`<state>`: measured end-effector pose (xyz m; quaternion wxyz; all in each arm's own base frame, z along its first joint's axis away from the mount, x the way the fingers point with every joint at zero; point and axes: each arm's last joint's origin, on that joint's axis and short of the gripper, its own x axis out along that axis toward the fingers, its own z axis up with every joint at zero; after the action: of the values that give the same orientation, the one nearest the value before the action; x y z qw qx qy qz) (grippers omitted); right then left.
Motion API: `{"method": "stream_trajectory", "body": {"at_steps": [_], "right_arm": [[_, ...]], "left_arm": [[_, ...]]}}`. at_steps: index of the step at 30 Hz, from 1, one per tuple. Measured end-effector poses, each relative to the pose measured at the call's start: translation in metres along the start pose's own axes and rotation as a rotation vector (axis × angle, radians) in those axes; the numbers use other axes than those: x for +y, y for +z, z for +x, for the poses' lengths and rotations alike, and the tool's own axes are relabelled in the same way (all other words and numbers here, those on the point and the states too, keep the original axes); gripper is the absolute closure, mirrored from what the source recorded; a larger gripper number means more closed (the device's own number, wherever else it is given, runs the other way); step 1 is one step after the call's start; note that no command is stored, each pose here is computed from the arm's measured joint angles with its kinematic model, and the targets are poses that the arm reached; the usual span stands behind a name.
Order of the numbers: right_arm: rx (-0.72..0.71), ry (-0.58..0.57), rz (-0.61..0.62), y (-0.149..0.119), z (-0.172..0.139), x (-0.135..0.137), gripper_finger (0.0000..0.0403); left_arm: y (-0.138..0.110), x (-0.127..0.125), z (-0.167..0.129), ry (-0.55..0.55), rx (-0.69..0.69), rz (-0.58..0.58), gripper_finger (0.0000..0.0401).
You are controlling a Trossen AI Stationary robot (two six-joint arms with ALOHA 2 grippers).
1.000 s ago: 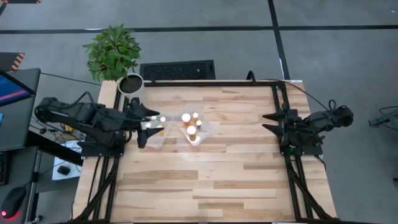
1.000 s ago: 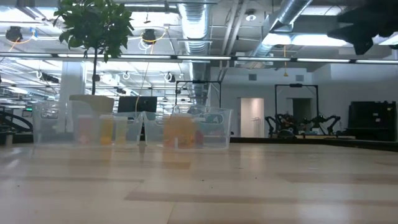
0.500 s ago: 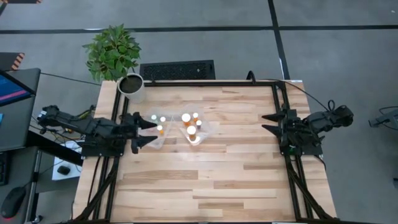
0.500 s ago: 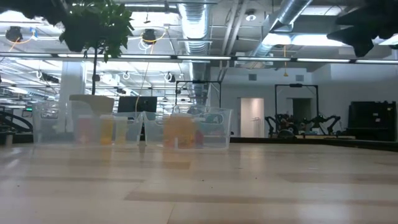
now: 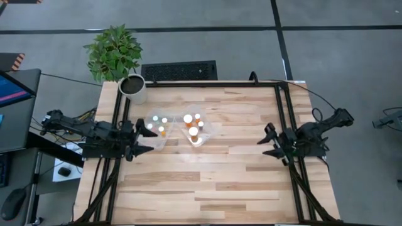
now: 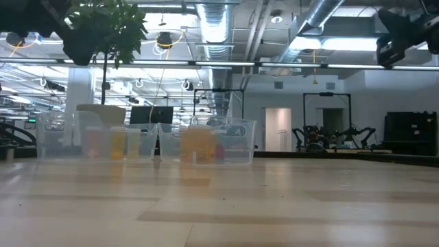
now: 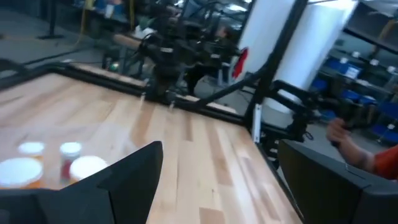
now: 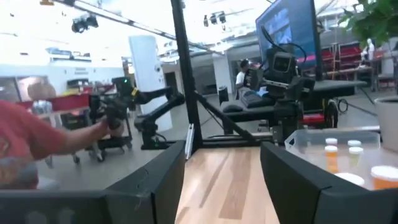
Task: Pick and place medicine bottles into bin by pill shape (circle, oval)
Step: Return to Home Position
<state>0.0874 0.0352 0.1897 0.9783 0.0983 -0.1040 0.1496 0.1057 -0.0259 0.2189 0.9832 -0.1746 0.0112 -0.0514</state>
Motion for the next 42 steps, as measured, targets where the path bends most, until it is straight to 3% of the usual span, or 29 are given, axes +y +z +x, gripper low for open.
{"method": "stream_trajectory", "body": {"at_steps": [5, 10, 15, 23, 28, 35, 42], "right_arm": [[0.04, -0.002, -0.078, -0.003, 0.0, -0.001, 0.0177], [0.081, -0.004, -0.114, -0.009, 0.0, -0.001, 0.0177], [0.094, -0.004, -0.131, -0.01, 0.0, -0.001, 0.0177], [0.146, -0.004, -0.137, -0.015, -0.001, -0.002, 0.0177], [0.177, -0.007, -0.139, -0.018, -0.001, -0.002, 0.0177], [0.193, -0.008, -0.141, -0.02, -0.002, -0.003, 0.0177], [0.191, -0.008, -0.141, -0.02, -0.002, -0.003, 0.0177]], "left_arm": [[-0.012, 0.003, -0.001, -0.06, -0.035, 0.036, 0.009], [-0.036, 0.01, -0.002, -0.141, -0.061, -0.013, 0.009], [-0.042, 0.013, -0.005, -0.125, -0.033, -0.043, 0.009], [-0.053, 0.016, -0.007, -0.134, 0.082, 0.072, 0.009], [-0.051, 0.015, -0.009, -0.188, 0.056, 0.176, 0.009], [-0.052, 0.016, -0.009, -0.165, 0.044, 0.293, 0.009], [-0.052, 0.016, -0.009, -0.164, 0.049, 0.238, 0.009]]}}
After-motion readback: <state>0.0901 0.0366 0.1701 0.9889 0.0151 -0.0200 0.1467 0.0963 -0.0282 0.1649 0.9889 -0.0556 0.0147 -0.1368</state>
